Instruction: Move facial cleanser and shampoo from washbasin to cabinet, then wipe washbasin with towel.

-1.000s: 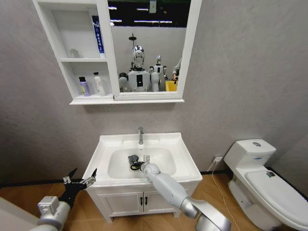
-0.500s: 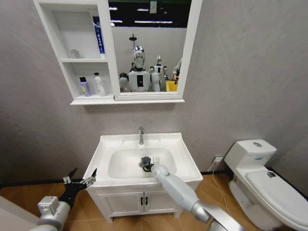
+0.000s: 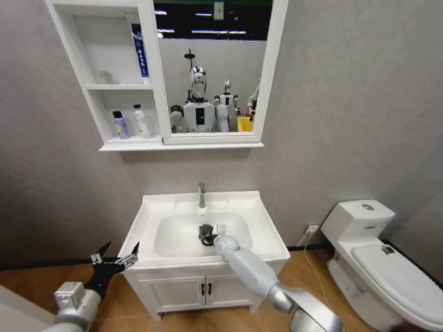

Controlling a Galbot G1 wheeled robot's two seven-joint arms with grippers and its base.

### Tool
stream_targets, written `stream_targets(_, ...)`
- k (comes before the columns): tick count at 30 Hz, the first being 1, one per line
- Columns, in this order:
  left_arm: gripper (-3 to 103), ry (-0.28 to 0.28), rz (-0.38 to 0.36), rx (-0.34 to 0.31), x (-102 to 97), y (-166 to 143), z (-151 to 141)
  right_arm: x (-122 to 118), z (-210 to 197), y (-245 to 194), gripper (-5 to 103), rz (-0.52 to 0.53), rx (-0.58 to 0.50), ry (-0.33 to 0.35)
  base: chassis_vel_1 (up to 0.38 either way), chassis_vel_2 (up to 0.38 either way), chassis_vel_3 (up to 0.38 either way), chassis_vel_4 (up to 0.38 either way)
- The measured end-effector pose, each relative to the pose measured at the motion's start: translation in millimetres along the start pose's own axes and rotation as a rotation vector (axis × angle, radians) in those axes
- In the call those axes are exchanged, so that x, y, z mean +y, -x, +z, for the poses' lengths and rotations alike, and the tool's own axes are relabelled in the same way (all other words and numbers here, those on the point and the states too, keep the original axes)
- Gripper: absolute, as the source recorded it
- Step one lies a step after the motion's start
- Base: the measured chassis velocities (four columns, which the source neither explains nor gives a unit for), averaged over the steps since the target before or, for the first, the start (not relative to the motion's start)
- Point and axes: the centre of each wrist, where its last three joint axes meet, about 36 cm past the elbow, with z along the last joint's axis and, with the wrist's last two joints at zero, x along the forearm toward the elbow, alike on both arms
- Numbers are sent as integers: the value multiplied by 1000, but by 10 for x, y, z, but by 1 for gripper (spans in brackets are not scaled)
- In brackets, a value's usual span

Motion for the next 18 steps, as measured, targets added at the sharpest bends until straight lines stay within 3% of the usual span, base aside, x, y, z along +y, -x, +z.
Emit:
stream_targets(6,100,0,0,0,0,0,0,93,15,15,4,-12,-9,-17,0,0,0,0)
stream_targets(9,100,0,0,0,0,0,0,-46,18,-18,4,27,-17,-34,0,0,0,0)
stream_targets(11,100,0,0,0,0,0,0,-321,20,-85,4,92,-20,-54,0,0,0,0)
stream_targets(14,100,0,0,0,0,0,0,-505,27,-143,4,129,-14,-61,0,0,0,0)
stream_targets(18,100,0,0,0,0,0,0,-644,59,-190,4,164,-11,-83,0,0,0,0)
